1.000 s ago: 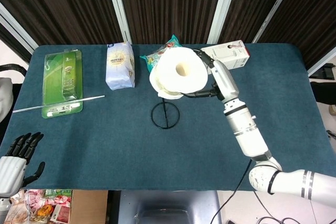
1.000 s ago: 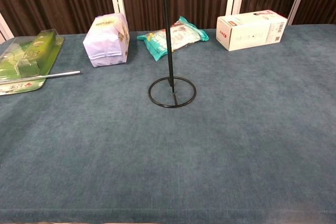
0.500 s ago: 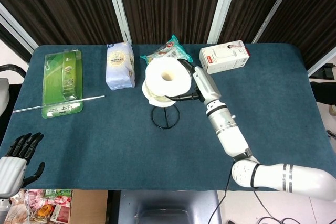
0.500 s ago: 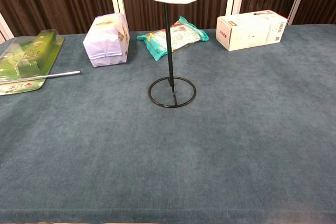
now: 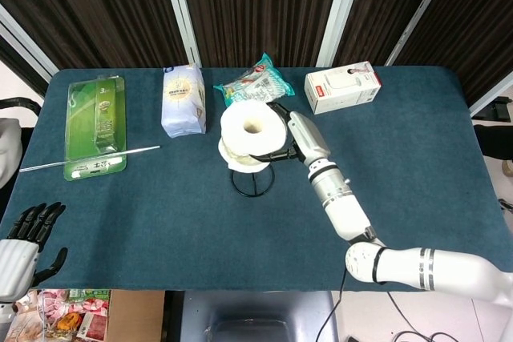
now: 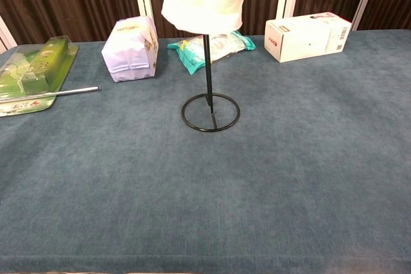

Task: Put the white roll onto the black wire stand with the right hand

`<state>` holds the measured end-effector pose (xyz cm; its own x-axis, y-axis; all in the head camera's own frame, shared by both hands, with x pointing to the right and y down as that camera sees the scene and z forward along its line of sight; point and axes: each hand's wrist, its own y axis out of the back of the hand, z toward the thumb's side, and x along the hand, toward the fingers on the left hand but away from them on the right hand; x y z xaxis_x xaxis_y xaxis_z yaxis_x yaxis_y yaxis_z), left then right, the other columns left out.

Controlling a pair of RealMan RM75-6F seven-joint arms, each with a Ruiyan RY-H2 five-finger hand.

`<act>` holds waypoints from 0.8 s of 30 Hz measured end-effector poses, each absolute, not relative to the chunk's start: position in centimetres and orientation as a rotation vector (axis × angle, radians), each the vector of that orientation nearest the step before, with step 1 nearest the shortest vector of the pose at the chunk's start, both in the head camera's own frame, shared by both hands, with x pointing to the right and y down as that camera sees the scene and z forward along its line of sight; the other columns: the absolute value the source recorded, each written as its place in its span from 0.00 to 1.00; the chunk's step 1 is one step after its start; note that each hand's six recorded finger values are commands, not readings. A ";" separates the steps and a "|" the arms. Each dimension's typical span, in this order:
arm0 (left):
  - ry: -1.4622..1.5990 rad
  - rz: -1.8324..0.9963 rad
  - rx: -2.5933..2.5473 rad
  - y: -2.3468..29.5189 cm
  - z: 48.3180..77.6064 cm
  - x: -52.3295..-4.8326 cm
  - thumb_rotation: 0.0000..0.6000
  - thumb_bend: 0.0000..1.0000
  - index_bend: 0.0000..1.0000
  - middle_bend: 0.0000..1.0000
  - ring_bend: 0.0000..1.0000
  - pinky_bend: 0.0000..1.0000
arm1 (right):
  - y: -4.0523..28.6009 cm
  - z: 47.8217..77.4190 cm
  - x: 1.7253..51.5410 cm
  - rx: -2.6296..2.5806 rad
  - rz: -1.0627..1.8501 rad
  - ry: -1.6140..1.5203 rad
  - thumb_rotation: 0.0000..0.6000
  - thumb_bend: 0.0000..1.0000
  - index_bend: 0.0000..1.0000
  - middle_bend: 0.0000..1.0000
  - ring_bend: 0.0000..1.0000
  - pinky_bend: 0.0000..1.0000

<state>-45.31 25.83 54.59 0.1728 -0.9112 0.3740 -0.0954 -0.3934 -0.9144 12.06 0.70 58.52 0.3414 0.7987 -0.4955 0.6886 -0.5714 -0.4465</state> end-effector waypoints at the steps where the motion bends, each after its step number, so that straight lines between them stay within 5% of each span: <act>1: 0.974 -1.308 -1.664 25.8 54.6 -45.3 1.00 0.45 0.00 0.08 0.06 0.12 | 0.7 58.7 12.0 -2.442 1.045 -1.366 1.00 0.21 0.66 0.64 0.53 0.37; 3: 0.974 -1.307 -1.663 25.8 54.6 -45.2 1.00 0.45 0.00 0.08 0.06 0.12 | 0.8 58.9 12.1 -2.451 1.047 -1.369 1.00 0.21 0.53 0.59 0.46 0.34; 7: 0.975 -1.308 -1.663 25.8 54.5 -45.2 1.00 0.45 0.00 0.08 0.06 0.12 | 1.0 59.2 12.2 -2.463 1.055 -1.358 1.00 0.21 0.12 0.37 0.24 0.21; 9: 0.975 -1.308 -1.662 25.8 54.6 -45.2 1.00 0.44 0.00 0.08 0.06 0.12 | 1.0 59.3 12.3 -2.467 1.062 -1.343 1.00 0.21 0.01 0.29 0.16 0.16; 24: 0.975 -1.301 -1.662 25.8 54.5 -45.0 1.00 0.44 0.00 0.08 0.06 0.12 | 0.8 58.7 13.8 -2.416 1.059 -1.312 1.00 0.21 0.00 0.20 0.10 0.10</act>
